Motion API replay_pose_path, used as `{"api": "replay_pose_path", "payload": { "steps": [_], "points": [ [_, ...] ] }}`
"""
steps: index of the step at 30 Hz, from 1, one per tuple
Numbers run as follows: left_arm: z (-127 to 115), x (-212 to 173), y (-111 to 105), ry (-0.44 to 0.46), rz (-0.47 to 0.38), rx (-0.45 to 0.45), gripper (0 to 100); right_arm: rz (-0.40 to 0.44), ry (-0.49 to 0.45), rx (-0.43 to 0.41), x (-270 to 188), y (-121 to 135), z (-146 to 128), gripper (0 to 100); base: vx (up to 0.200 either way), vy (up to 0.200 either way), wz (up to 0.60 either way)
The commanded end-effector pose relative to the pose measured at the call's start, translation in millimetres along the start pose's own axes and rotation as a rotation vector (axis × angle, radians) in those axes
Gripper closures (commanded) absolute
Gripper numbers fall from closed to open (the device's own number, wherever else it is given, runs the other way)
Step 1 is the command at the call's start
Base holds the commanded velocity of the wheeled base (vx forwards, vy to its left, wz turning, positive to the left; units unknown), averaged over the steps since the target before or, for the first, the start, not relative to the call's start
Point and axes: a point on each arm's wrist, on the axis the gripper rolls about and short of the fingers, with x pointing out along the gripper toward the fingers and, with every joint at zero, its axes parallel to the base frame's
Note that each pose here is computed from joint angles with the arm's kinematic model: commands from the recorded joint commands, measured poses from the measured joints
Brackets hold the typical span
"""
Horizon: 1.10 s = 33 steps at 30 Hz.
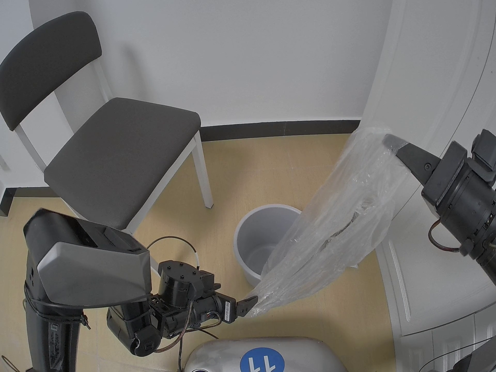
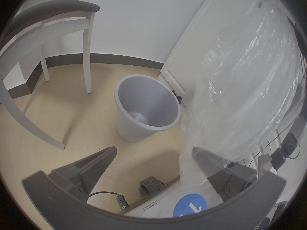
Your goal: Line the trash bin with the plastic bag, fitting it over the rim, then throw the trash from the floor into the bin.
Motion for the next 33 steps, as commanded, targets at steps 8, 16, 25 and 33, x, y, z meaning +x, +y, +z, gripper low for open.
{"api": "replay_pose_path", "payload": {
  "steps": [8,16,25,33],
  "points": [
    [-19,15,-7,-0.024,-0.045,-0.018,0,0.012,0.037,0.034,3,4,-9,100,0.0,0.0,0.0],
    [-31,23,-10,-0.014,-0.06,-0.01,0,0.023,0.018,0.051,1,6,-4,100,0.0,0.0,0.0],
    [-31,24,-13,-0.017,-0.068,-0.014,100,0.025,0.015,0.053,0,7,-2,100,0.0,0.0,0.0],
    [-12,17,-15,-0.08,-0.071,-0.039,100,0.019,0.019,0.048,1,6,-4,100,0.0,0.0,0.0]
  ]
}}
